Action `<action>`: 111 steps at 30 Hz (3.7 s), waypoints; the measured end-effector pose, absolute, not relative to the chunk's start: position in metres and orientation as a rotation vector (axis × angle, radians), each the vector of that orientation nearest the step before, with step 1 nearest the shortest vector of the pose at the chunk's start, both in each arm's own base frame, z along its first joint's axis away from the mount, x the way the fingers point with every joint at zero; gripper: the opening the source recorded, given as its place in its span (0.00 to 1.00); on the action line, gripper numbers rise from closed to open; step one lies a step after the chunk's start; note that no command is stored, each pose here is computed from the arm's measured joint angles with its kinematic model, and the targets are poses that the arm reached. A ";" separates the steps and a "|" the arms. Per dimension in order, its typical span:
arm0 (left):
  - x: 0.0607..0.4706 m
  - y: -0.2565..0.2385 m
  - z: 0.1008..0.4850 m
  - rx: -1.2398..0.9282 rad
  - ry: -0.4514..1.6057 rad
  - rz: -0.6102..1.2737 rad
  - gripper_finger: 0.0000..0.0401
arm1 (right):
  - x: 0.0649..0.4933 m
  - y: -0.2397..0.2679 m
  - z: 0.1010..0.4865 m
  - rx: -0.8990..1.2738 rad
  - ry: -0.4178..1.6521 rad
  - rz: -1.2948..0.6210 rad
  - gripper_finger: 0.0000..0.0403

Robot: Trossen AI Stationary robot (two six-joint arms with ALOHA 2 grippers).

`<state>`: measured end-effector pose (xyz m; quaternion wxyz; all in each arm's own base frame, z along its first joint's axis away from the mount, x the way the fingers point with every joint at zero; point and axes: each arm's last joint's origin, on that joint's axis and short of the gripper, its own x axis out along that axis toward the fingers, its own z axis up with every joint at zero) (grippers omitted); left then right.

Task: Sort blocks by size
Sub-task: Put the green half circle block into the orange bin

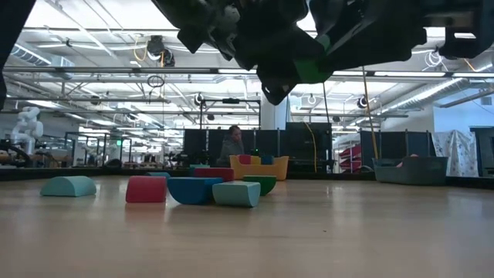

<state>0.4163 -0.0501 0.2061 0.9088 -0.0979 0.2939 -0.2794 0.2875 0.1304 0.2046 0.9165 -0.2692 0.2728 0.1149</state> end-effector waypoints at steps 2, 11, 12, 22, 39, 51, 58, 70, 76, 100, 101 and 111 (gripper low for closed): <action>0.416 -0.050 0.206 -0.202 0.606 -0.578 0.35 | 0.287 0.131 0.205 -0.574 0.559 0.246 0.18; 0.411 -0.047 0.202 -0.139 0.695 -0.504 0.42 | 0.279 0.135 0.203 -0.494 0.610 0.217 0.17; 0.408 -0.046 0.198 -0.129 0.744 -0.468 0.43 | 0.275 0.136 0.204 -0.479 0.631 0.216 0.17; 0.401 -0.044 0.186 -0.052 0.873 -0.304 0.44 | 0.232 0.135 0.229 -0.143 0.777 0.151 0.17; 0.394 -0.078 0.183 0.120 0.888 -0.138 0.44 | 0.157 0.175 0.233 0.399 1.136 0.147 0.17; 0.392 -0.079 0.182 0.178 0.900 -0.046 0.44 | 0.113 0.203 0.231 0.629 1.360 0.110 0.17; 0.392 -0.079 0.182 0.178 0.901 -0.044 0.44 | 0.103 0.207 0.215 0.616 1.447 -0.069 0.19; 0.393 -0.076 0.182 0.234 0.900 -0.047 0.44 | 0.102 0.208 0.193 0.536 1.552 -0.245 0.37; 0.393 -0.075 0.182 0.240 0.900 -0.030 0.44 | 0.101 0.208 0.193 0.545 1.610 -0.240 0.43; 0.383 -0.076 0.175 0.228 1.016 0.002 0.44 | 0.171 0.184 0.258 0.121 0.894 -0.318 0.36; 0.381 -0.077 0.174 0.232 1.030 -0.001 0.44 | 0.176 0.180 0.255 0.105 0.868 -0.332 0.37; 0.367 -0.094 0.165 0.275 1.074 -0.050 0.44 | 0.228 0.143 0.211 0.115 0.663 -0.321 0.59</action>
